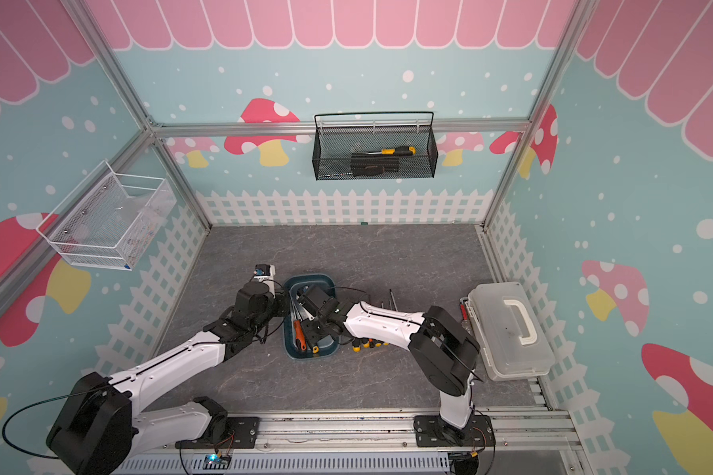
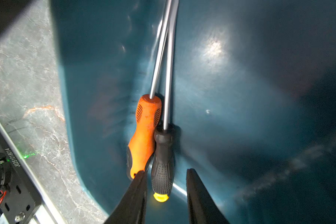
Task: Take out the screwdriver from the storage box
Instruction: Pick up the screwdriver from the storage box.
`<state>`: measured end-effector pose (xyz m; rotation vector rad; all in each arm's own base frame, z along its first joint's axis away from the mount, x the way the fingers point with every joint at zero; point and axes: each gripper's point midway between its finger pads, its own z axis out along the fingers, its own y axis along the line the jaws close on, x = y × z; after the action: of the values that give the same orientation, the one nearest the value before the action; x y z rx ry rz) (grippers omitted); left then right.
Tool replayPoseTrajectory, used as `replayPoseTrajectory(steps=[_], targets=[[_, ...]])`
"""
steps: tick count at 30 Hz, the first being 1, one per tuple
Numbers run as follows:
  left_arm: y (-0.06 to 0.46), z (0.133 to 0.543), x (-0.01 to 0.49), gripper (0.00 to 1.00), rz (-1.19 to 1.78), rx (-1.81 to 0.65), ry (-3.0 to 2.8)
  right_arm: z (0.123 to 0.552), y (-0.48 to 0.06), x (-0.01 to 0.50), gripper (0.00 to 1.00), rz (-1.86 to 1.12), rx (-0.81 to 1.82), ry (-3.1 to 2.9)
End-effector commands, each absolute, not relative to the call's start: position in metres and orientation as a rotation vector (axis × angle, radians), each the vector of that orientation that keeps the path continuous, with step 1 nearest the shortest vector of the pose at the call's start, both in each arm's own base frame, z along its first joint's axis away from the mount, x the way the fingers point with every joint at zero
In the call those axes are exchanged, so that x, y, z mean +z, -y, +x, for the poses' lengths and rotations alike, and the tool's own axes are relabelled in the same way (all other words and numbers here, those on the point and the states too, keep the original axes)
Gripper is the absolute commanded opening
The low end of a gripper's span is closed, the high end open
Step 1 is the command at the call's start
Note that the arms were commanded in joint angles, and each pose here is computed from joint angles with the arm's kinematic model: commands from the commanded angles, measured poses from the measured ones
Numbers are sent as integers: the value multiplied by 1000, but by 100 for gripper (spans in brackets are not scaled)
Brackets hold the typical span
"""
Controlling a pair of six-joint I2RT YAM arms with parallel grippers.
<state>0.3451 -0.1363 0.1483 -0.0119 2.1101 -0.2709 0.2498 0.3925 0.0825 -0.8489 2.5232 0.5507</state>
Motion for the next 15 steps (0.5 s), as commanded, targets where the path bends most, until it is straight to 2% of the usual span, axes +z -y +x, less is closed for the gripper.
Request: replayPoseTrajectory(steps=[1, 7, 8, 15], targets=[[137, 348, 163, 0, -33, -303, -2063, 248, -400, 77, 36, -880, 565, -2529], [138, 349, 163, 0, -34, -307, -2063, 252, -403, 75, 36, -880, 550, -2530], [138, 349, 163, 0, -32, -307, -2062, 252, -401, 60, 37, -885, 523, -2560], [138, 348, 162, 0, -34, -311, -2064, 259, -404, 48, 37, -873, 484, -2579]])
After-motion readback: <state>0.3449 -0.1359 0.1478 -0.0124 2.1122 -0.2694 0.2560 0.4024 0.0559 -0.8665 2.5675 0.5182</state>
